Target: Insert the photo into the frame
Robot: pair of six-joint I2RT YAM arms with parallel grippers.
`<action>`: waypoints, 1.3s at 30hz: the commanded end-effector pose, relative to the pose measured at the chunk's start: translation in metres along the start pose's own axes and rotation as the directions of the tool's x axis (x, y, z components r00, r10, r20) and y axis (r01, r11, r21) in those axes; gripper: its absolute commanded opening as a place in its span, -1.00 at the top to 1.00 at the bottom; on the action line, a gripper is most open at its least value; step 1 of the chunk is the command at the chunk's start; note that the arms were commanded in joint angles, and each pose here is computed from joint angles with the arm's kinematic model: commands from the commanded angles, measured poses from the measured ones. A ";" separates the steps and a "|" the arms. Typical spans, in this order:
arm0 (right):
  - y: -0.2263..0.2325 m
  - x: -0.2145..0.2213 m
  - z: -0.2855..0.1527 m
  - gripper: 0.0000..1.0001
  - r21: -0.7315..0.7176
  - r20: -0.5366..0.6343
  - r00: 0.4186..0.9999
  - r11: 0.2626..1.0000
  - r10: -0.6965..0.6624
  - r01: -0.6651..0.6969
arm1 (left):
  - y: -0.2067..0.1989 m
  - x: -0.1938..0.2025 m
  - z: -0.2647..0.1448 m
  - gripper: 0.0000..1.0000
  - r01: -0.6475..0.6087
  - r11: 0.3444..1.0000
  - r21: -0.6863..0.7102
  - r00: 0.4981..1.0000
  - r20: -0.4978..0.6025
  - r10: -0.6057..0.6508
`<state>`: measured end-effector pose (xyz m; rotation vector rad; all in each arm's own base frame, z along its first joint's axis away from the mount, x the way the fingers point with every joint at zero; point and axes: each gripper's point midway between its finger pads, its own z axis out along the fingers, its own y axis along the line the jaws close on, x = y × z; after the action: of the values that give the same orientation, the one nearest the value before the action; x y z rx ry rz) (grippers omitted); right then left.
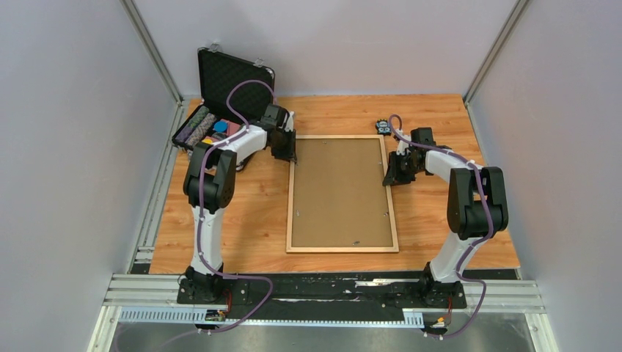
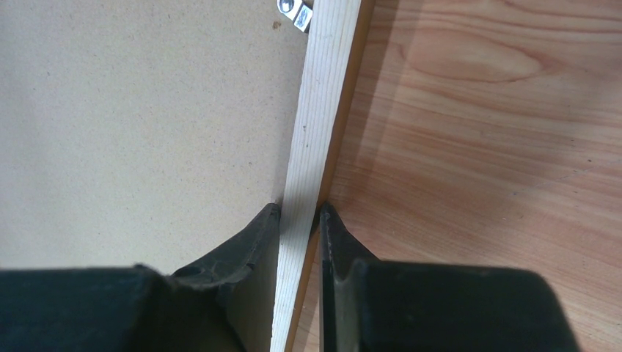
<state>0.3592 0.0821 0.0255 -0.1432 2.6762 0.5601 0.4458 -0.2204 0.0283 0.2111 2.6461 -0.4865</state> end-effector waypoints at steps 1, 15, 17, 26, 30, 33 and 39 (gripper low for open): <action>-0.002 0.005 -0.001 1.00 -0.003 -0.010 1.000 1.000 -0.008 0.008 | -0.003 0.026 0.001 0.39 -0.063 0.998 -0.001 0.996 -0.061 0.062; -0.005 0.005 0.002 1.00 0.004 -0.017 1.000 1.000 -0.004 0.004 | 0.003 0.043 -0.001 0.41 -0.212 0.977 0.002 0.971 -0.110 0.211; -0.005 0.005 0.003 1.00 0.006 -0.017 1.000 1.000 -0.004 0.004 | 0.004 0.044 -0.001 0.41 -0.233 0.973 0.002 0.966 -0.118 0.231; -0.007 0.006 0.005 1.00 0.010 -0.026 1.000 1.000 -0.003 0.003 | 0.005 0.055 -0.001 0.35 -0.312 0.950 0.024 0.936 -0.165 0.311; -0.007 0.006 0.005 1.00 0.010 -0.027 1.000 1.000 -0.002 0.002 | 0.006 0.057 -0.003 0.31 -0.342 0.939 0.034 0.923 -0.175 0.342; -0.008 0.006 0.006 1.00 0.012 -0.028 1.000 1.000 -0.002 0.002 | 0.005 0.057 -0.004 0.26 -0.367 0.929 0.040 0.912 -0.180 0.368; -0.008 0.006 0.006 1.00 0.013 -0.028 1.000 1.000 -0.002 0.003 | 0.003 0.051 -0.010 0.09 -0.381 0.923 0.044 0.908 -0.171 0.383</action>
<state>0.3589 0.0817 0.0246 -0.1413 2.6792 0.5625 0.4433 -0.2188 0.0299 0.6396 2.5252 -0.3747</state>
